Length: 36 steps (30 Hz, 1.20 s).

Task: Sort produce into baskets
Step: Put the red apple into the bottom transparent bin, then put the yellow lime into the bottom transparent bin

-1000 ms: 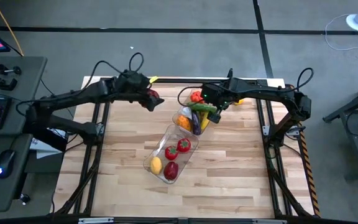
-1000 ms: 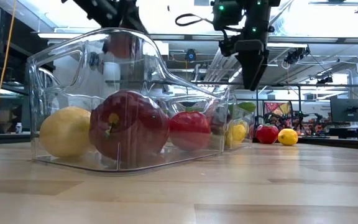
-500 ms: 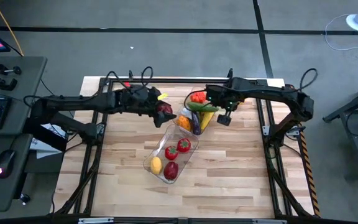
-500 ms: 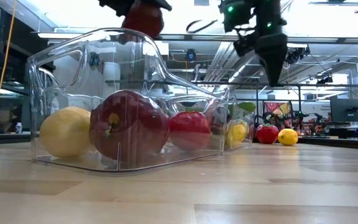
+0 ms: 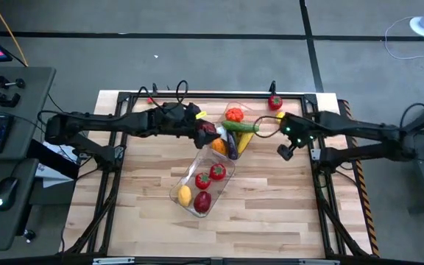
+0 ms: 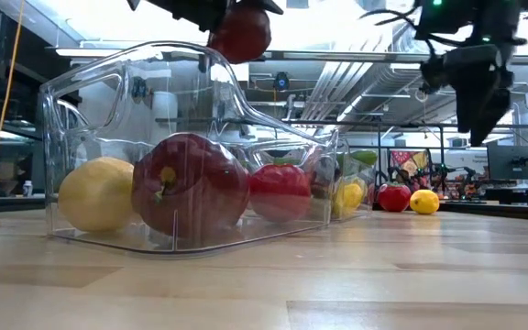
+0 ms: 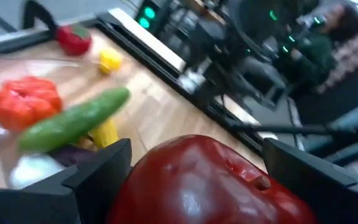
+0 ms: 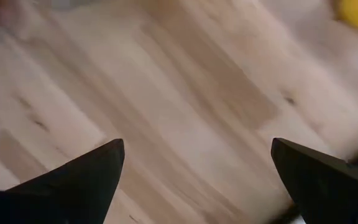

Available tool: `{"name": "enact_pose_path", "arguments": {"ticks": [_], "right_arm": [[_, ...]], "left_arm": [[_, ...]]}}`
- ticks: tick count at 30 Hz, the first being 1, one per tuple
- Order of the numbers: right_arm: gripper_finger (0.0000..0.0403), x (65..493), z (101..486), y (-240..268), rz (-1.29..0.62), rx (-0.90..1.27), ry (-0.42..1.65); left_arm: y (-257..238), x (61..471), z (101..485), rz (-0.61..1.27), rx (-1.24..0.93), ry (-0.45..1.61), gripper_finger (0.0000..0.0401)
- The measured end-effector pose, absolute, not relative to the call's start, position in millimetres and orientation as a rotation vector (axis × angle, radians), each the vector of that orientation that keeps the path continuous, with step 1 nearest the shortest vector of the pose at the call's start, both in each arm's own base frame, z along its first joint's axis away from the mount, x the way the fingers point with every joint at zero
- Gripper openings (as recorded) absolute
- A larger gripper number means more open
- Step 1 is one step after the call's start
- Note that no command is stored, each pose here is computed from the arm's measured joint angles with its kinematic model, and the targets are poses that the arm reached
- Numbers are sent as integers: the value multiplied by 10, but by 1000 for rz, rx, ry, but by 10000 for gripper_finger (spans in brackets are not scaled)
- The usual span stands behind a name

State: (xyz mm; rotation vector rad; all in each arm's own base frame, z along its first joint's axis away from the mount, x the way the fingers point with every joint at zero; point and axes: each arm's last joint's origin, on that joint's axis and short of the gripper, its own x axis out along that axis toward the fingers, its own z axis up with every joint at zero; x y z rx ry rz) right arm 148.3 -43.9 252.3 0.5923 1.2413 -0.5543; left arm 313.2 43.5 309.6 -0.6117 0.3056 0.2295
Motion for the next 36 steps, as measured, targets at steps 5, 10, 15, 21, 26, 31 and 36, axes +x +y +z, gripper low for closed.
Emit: {"name": "enact_pose_path", "arguments": {"ticks": [5,10,15,21,26,31,36], "right_arm": [[399,1370,2360,-328,-488,646,1054],[399,1375,2277,-280,-436,659,905],[399,1427,2295,-233,-345,690,847],[399,1544,2414,-160,-249,760,720],[399,1671,2572,-97,-164,837,538],[399,1738,2694,-35,-134,917,400],[399,1753,2726,0,-141,930,358]], "left_arm": [[519,3125,3116,340,-693,240,340],[491,3147,3192,251,-735,185,340],[299,3176,3211,157,-739,200,343],[-19,3198,3189,60,-680,249,355],[-264,3234,3028,2,-553,371,362],[-378,3329,2863,-17,-467,422,363],[-366,3377,2774,0,-480,452,363]]}}
